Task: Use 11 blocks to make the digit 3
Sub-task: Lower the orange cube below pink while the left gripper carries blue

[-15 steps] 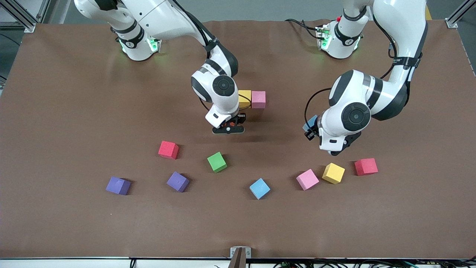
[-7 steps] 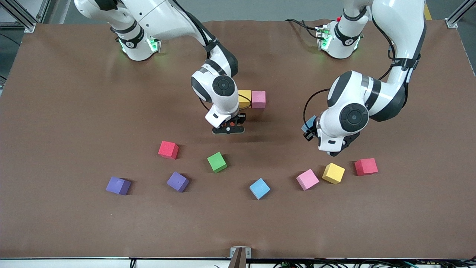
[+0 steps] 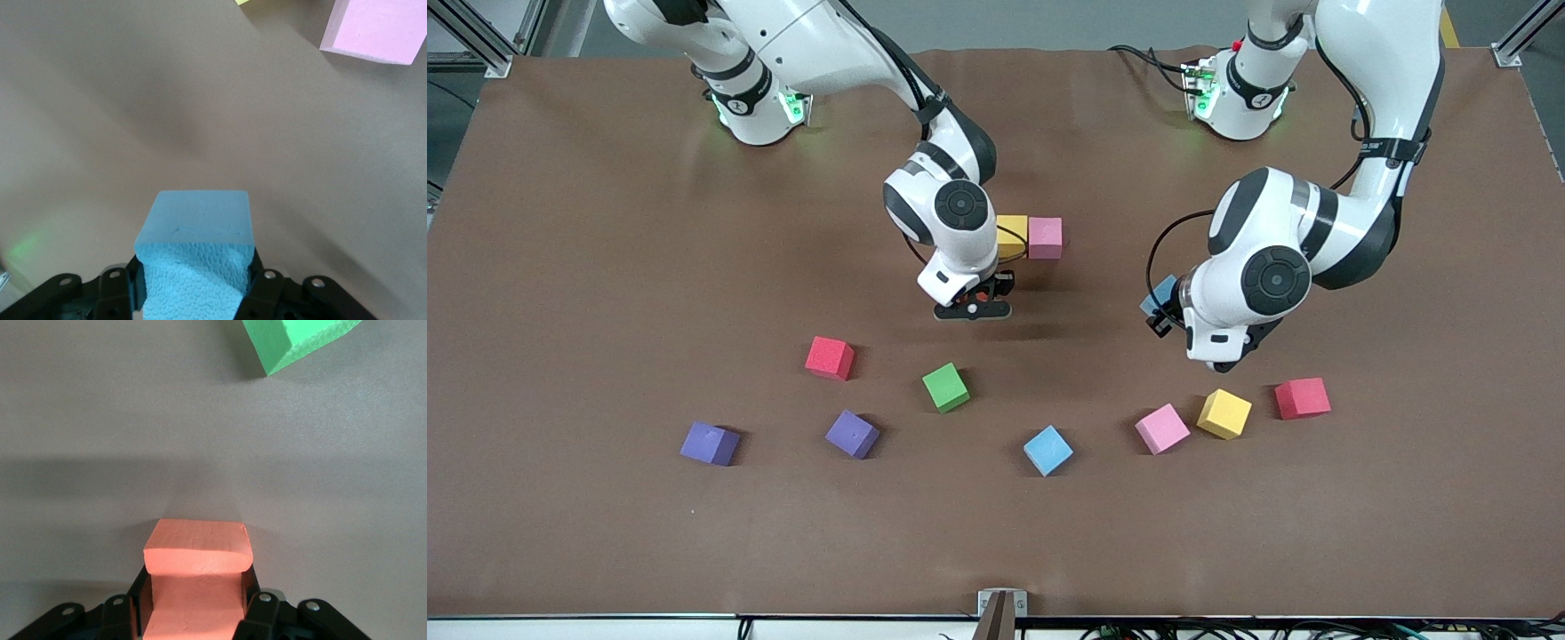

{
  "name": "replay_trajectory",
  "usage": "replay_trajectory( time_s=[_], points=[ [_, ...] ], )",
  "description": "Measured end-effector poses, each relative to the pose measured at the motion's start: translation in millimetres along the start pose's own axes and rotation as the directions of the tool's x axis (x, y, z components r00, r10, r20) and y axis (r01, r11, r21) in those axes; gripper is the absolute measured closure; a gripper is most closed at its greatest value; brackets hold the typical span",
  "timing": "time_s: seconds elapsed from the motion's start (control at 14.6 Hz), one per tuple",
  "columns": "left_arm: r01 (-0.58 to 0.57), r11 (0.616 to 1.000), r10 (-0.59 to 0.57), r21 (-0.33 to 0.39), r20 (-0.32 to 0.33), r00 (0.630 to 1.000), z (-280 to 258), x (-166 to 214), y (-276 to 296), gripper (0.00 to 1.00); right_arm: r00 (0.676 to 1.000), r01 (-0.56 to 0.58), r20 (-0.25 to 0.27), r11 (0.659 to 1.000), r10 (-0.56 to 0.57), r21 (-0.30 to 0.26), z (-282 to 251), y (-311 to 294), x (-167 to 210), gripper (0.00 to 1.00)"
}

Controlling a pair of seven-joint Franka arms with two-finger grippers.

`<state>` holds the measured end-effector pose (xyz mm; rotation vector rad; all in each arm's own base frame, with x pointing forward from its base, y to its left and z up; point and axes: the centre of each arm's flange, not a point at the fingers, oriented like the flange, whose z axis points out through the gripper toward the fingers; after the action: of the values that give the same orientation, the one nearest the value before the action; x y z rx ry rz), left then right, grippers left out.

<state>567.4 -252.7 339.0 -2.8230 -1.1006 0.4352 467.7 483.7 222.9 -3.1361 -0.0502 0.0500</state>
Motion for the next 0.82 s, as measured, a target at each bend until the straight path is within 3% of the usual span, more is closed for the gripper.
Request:
replay_trajectory(
  time_s=[0.82],
  points=[
    [0.112,0.994,-0.112,-0.006,-0.001,0.994,5.2,-4.4,6.6,0.45,1.0,-0.005,0.002,1.0,0.005,-0.001,0.2,1.3,0.9,0.45]
  ],
)
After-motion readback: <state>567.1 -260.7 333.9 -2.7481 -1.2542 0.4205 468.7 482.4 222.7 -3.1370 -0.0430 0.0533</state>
